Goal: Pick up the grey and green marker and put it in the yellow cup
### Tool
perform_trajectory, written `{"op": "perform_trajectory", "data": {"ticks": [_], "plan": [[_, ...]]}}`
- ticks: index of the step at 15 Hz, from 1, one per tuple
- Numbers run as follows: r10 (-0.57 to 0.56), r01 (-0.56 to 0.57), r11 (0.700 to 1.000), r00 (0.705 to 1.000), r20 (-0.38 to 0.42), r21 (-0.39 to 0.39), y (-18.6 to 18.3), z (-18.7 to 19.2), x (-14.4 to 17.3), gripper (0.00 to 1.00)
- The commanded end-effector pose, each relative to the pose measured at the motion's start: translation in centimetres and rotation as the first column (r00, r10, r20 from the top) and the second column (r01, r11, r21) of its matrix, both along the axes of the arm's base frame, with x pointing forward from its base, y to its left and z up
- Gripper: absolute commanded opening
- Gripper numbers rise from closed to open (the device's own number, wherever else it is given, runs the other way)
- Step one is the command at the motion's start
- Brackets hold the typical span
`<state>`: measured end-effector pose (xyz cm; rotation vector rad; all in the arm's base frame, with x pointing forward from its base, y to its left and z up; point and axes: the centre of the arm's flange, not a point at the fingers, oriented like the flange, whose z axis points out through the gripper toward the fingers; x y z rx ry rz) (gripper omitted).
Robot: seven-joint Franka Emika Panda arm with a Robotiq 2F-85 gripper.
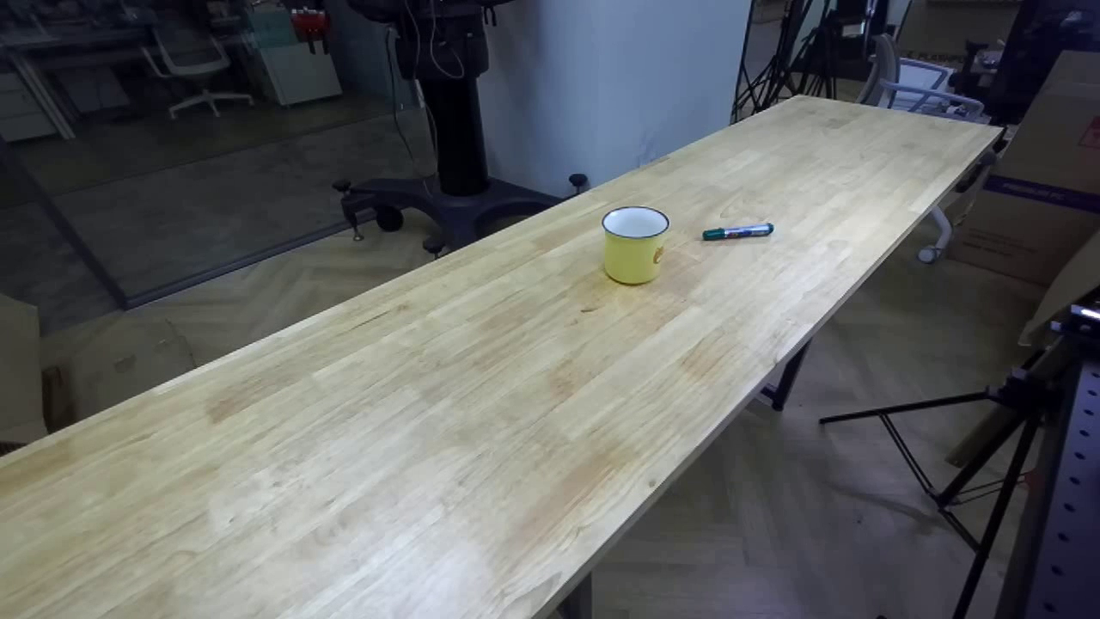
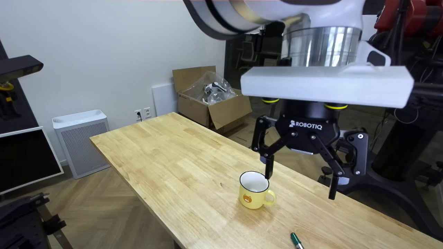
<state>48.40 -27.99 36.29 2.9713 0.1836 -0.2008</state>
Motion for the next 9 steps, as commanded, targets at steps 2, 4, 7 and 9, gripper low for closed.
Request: {"op": "perform_trajectory", "data": {"ticks": [2, 4, 7, 9], "plan": [[0.028, -0.027, 0.986, 1.0, 0.003, -0.163, -0.7, -4.2, 7.0, 1.0], [0.055, -0.053, 0.983, 0.998, 0.006, -0.175, -0.7, -6.6, 8.7, 1.0], [0.045, -0.042, 0.998, 0.997, 0.066, -0.045, -0.4, -9.9, 9.8, 1.0], [0.038, -0.036, 0.998, 0.998, 0.048, -0.045, 0.8, -10.3, 8.4, 1.0]]}}
